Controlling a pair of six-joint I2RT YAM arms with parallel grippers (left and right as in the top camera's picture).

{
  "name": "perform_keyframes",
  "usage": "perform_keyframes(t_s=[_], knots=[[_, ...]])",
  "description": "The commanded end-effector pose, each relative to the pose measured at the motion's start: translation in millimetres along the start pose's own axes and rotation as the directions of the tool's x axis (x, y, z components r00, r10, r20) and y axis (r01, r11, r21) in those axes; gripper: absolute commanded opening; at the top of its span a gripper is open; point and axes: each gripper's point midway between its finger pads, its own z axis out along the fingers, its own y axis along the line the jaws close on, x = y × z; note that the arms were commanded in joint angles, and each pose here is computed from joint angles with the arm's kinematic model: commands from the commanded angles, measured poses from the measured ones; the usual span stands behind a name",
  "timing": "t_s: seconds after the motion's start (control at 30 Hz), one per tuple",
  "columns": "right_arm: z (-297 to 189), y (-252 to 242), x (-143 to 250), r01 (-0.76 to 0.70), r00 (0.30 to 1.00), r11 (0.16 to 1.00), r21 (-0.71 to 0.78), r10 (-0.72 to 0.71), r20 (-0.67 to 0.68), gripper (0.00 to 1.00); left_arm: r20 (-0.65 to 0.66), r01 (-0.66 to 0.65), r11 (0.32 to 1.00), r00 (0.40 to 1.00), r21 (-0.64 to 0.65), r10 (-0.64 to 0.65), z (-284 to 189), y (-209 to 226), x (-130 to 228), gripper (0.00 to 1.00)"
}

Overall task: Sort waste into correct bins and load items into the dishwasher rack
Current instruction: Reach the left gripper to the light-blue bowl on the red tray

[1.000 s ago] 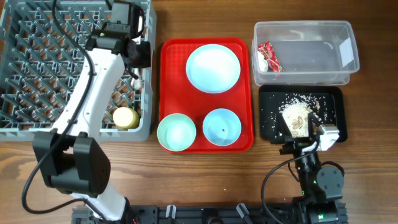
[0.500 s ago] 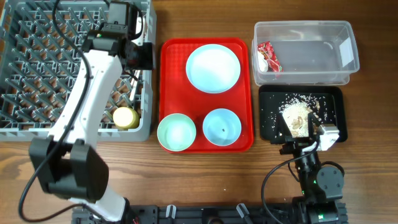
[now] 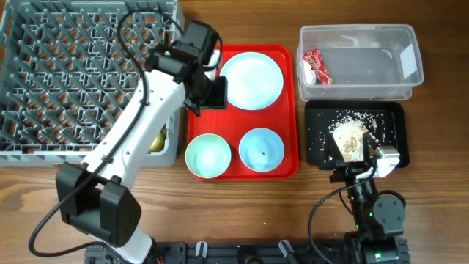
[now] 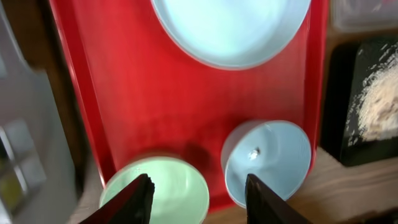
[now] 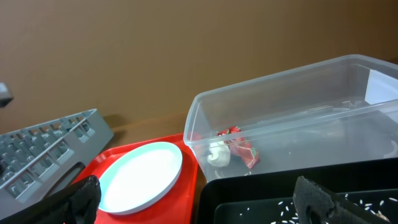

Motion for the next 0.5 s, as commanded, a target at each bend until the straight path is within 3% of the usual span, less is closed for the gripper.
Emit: perform_keyframes(t_s=[0.0, 0.1, 0.23, 0.47], knots=[[-0.8, -0.9, -4.7, -0.008, 1.000, 1.000, 0.009, 0.007, 0.023, 1.00, -0.076, 0.060, 0.998, 0.995, -0.036, -0.062, 4.9, -9.7, 24.9, 0.48], [-0.8, -0.9, -4.7, -0.008, 1.000, 1.000, 0.009, 0.007, 0.023, 1.00, -0.112, 0.031, 0.997, 0.993, -0.064, -0.038, 10.8, -23.1, 43.8, 0.49], [-0.8, -0.9, -4.7, -0.008, 1.000, 1.000, 0.009, 0.007, 0.023, 1.00, -0.070, 0.040, 0.980, 0.996, -0.193, -0.054, 27.3, -22.6, 56.9, 0.55], [-0.8, -0.9, -4.7, -0.008, 1.000, 1.000, 0.009, 0.007, 0.023, 1.00, -0.085, 0.006, 0.983, 0.996, -0.181, -0.021, 64.8, -36.8, 82.9, 0.57]])
